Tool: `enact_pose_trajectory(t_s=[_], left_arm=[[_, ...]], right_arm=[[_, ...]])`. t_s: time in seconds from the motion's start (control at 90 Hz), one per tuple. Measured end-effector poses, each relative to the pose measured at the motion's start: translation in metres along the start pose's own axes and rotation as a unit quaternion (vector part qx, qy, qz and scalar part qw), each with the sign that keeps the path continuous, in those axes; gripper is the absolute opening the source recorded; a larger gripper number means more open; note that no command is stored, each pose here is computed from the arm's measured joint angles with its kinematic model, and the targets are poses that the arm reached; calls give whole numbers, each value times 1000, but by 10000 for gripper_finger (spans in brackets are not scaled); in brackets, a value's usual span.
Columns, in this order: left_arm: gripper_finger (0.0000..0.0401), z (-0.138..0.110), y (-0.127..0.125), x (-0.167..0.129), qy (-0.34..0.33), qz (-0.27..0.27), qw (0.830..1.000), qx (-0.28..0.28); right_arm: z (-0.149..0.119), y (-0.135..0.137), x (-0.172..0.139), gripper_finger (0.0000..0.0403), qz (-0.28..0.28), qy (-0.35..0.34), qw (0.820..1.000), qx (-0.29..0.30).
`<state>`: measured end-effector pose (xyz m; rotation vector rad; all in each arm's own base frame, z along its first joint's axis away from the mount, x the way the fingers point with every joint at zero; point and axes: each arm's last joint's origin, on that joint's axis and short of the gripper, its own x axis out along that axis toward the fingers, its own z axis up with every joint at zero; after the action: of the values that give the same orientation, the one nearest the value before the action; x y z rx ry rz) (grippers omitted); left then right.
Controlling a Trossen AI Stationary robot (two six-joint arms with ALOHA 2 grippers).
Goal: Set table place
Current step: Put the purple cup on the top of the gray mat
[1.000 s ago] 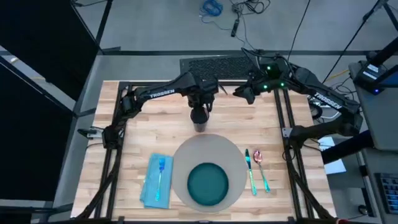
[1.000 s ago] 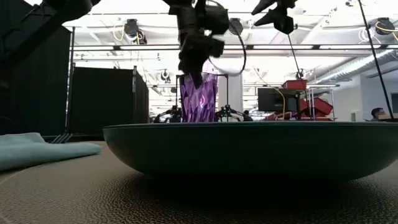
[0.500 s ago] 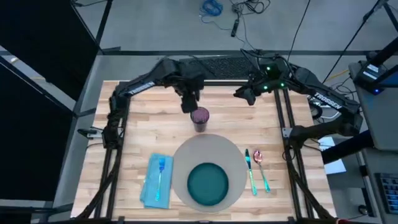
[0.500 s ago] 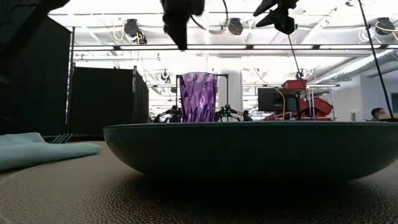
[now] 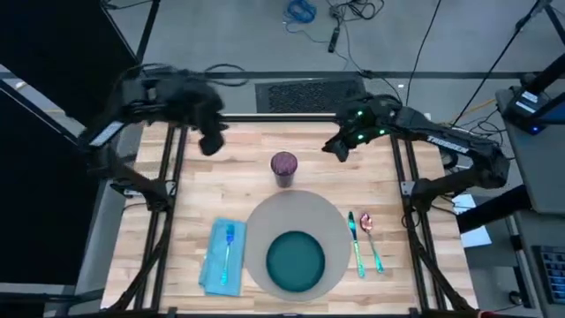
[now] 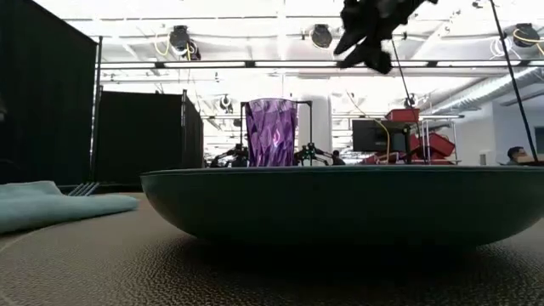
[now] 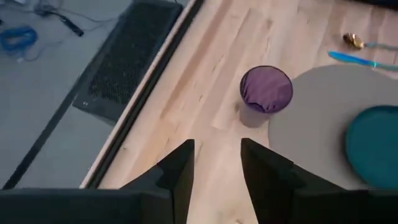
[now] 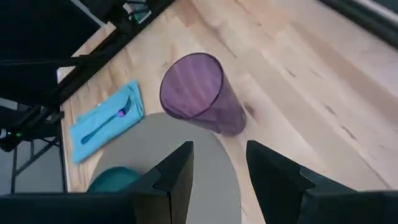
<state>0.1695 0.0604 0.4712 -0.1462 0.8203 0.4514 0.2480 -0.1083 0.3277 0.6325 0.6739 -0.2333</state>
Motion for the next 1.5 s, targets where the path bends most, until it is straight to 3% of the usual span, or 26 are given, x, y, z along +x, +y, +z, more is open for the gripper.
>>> enact_pose_trajectory(t_s=[0.133,0.256,0.456,0.733,1.056,1.344,1.5], left_arm=[[116,-49,0,-3,-62,-3,997,-42],[116,-93,-1,11,-118,-22,989,-91],[116,-135,-5,52,-160,-41,980,-107],[116,-143,-11,88,-142,-57,983,-102],[116,-139,-13,95,-138,-62,984,-96],[116,-137,-13,95,-145,-64,983,-97],[116,-138,-13,95,-144,-64,983,-97]], right_arm=[[7,-3,22,134,7,-7,1000,16],[11,-7,40,134,8,-10,999,41],[15,-12,60,134,3,13,997,70],[24,-3,71,161,14,13,997,71],[21,1,82,222,4,19,997,78],[13,3,122,213,1,30,997,65],[7,-4,137,185,-15,54,996,66]])
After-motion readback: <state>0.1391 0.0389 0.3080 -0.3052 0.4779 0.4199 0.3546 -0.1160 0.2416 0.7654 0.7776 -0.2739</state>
